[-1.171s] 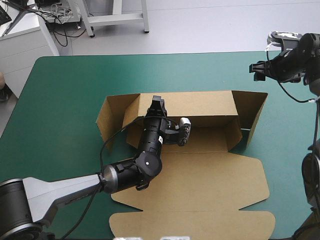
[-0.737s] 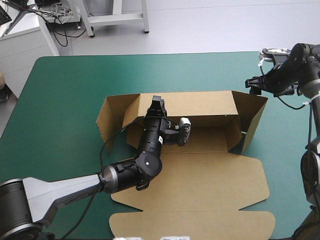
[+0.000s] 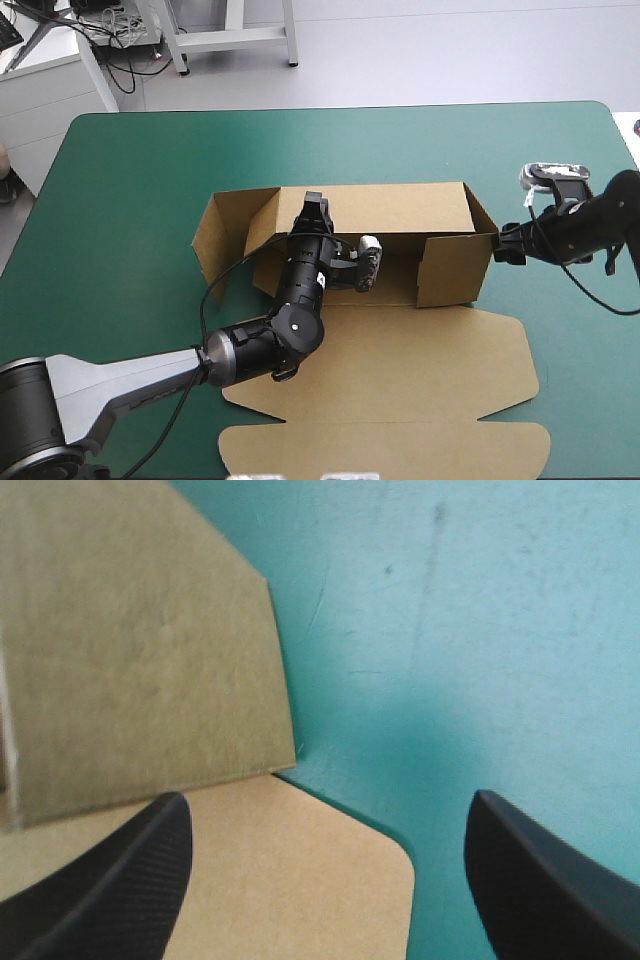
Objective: Fold the box
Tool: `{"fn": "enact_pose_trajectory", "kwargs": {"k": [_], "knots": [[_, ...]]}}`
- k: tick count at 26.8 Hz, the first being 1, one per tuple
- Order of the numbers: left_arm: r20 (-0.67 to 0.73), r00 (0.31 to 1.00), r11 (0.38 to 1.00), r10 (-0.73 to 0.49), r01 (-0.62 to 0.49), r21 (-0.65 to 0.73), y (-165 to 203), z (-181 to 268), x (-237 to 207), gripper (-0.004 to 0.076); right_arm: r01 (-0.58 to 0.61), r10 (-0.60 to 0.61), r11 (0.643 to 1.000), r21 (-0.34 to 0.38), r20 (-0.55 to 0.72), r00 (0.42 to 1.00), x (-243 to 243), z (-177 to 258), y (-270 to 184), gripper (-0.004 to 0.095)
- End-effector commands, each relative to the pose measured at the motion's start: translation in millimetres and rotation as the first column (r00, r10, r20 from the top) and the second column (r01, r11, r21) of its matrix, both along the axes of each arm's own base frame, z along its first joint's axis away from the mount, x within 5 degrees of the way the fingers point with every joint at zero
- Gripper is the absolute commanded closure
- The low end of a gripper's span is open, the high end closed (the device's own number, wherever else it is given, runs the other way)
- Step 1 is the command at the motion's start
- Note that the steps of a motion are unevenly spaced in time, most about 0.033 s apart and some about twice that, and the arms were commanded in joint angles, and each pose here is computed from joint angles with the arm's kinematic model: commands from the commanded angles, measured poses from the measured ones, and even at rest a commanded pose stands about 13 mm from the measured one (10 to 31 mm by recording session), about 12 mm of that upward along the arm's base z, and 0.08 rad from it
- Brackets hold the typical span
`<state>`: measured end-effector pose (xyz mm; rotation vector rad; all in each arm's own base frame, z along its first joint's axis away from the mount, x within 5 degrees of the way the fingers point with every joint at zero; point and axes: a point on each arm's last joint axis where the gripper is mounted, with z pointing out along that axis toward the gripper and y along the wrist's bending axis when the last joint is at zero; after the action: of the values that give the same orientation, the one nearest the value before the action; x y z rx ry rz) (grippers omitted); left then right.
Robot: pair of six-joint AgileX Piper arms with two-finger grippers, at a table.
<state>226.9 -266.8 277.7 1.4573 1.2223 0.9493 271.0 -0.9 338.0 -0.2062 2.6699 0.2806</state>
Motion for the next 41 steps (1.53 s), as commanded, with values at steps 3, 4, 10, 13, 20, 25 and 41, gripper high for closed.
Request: {"fn": "enact_pose_trajectory", "kwargs": {"k": [3,4,10,13,20,25,41], "knots": [[0.091,0.996,1.0,-0.02,0.021,-0.009,1.2,21.6,-2.7,0.0734,-0.283,0.276,0.959,-0.001,0.222,0.935,-23.6,4.0,15.9,0.0207],[0.091,0.996,1.0,-0.02,0.021,-0.009,1.2,21.6,-2.7,0.0734,-0.29,0.284,0.957,-0.01,0.234,0.93,-21.5,1.9,15.7,0.0207],[0.092,0.996,1.0,-0.019,0.02,-0.009,1.4,21.7,-2.7,0.0734,-0.288,0.274,0.956,0.051,0.184,0.944,-13.5,-11.1,17.5,0.0207],[0.091,0.996,1.0,-0.02,0.021,-0.009,1.2,21.6,-2.7,0.0734,-0.327,0.307,0.932,0.158,0.136,0.942,-21.6,-10.0,25.6,0.0208],[0.092,0.996,1.0,-0.021,0.022,-0.006,1.2,21.6,-2.7,0.0734,-0.358,0.34,0.886,0.295,0.11,0.934,-33.7,-2.7,36.1,0.0207],[0.092,0.996,1.0,-0.021,0.022,-0.006,1.2,21.6,-2.7,0.0734,-0.374,0.322,0.871,0.318,0.203,0.925,-48.3,19.0,41.6,0.0207],[0.091,0.996,1.0,-0.022,0.023,-0.006,1.1,21.5,-2.7,0.0734,-0.012,-0.097,0.981,0.195,0.537,0.838,-27.2,102.4,14.2,0.0207]]}}
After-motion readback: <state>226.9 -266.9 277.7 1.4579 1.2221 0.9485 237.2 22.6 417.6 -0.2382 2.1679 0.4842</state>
